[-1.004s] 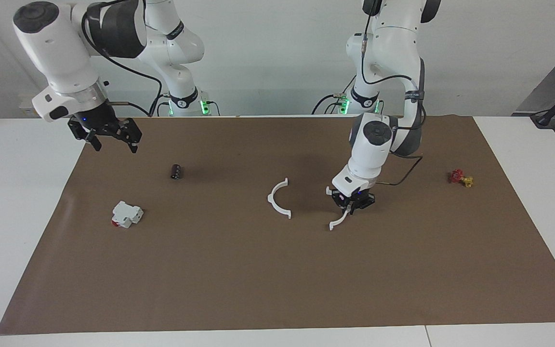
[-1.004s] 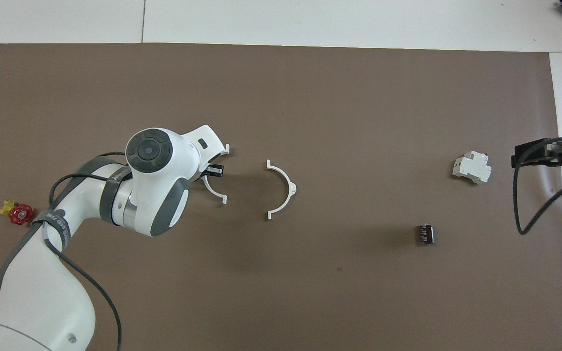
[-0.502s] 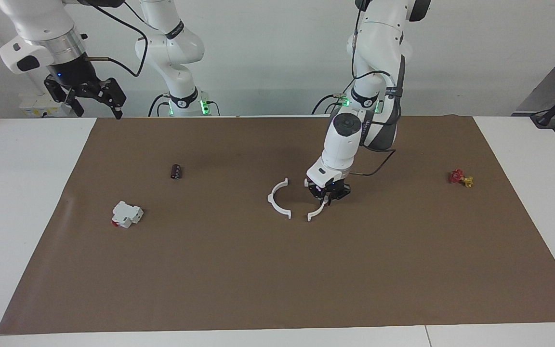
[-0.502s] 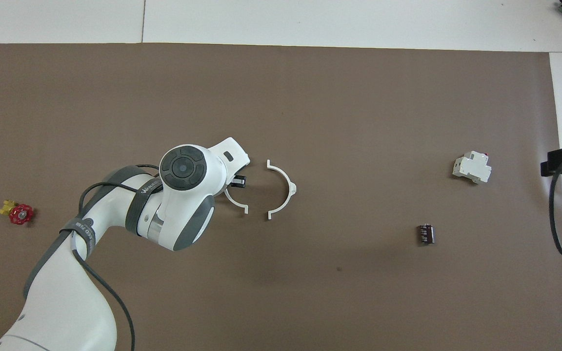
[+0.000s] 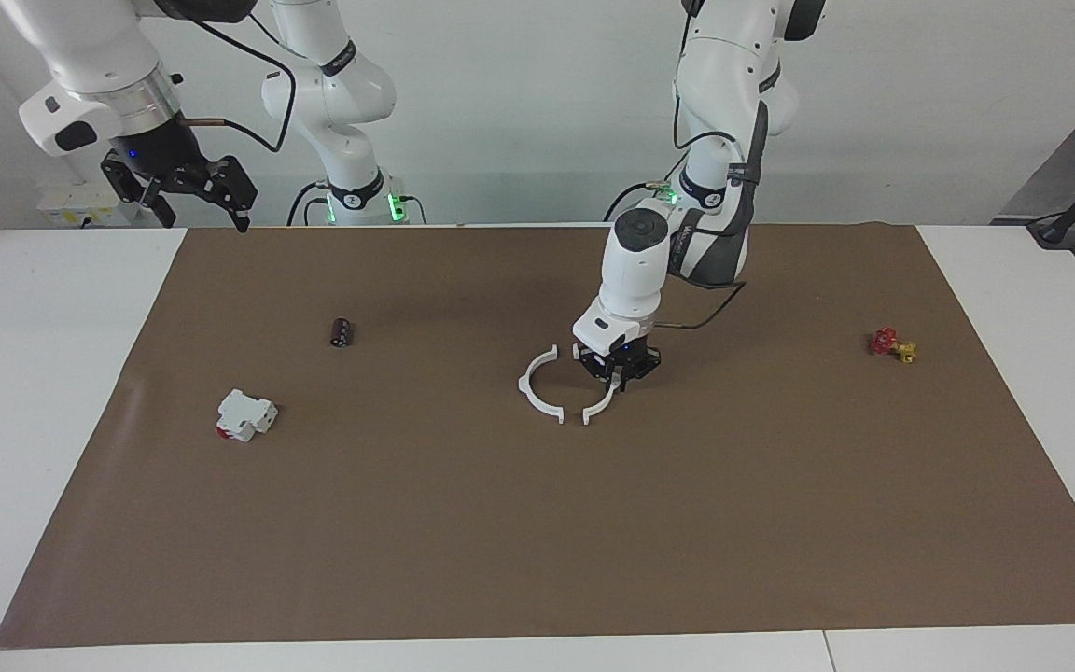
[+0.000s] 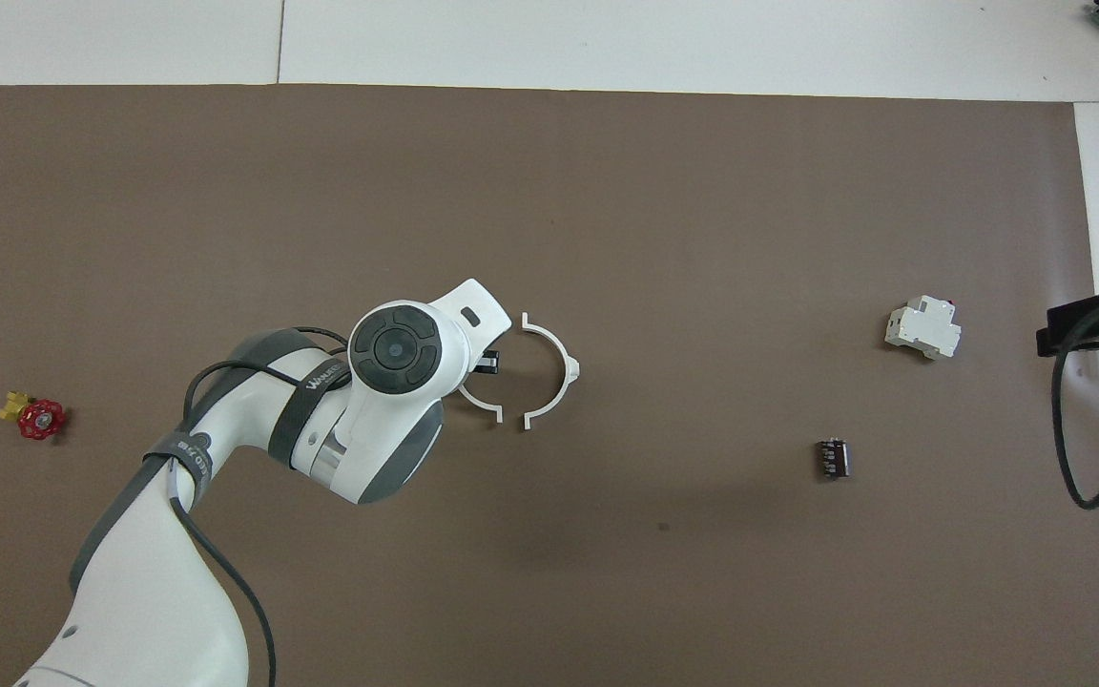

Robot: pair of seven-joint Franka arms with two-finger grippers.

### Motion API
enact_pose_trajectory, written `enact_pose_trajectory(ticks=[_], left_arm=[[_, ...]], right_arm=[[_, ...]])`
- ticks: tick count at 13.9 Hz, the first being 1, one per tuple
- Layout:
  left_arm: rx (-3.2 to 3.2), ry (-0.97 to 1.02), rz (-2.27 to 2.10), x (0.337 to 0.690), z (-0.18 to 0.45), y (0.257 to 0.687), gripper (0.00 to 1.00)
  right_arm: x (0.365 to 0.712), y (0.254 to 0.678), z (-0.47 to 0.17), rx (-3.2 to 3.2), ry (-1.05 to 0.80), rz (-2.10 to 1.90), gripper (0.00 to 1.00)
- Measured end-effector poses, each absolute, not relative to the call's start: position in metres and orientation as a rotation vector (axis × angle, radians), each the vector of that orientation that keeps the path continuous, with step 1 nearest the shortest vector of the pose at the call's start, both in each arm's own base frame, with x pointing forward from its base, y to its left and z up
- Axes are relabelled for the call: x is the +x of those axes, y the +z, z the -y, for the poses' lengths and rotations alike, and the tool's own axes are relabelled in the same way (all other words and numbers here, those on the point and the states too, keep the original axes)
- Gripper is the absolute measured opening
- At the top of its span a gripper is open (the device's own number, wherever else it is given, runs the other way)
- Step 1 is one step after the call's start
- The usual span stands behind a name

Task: Assemble drain pipe with both arms
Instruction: 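Move the left gripper's clamp half against the placed half to close the ring, then press the two clamp halves together with the left gripper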

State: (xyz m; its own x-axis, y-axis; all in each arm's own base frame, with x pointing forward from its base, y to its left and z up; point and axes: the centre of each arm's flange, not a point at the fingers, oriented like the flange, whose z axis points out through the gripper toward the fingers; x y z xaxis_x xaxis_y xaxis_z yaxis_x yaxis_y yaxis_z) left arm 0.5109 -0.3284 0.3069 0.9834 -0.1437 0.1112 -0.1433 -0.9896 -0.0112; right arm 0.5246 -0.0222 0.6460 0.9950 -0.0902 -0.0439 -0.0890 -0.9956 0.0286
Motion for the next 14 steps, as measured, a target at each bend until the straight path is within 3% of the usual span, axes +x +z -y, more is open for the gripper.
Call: enact_pose_trajectory(ticks=[14], left_arm=[[-3.144, -0.226, -0.259, 0.501, 0.345, 0.300, 0.21]], right_arm=[[0.523, 0.647, 0.021, 3.112, -0.065, 0.137, 1.00]])
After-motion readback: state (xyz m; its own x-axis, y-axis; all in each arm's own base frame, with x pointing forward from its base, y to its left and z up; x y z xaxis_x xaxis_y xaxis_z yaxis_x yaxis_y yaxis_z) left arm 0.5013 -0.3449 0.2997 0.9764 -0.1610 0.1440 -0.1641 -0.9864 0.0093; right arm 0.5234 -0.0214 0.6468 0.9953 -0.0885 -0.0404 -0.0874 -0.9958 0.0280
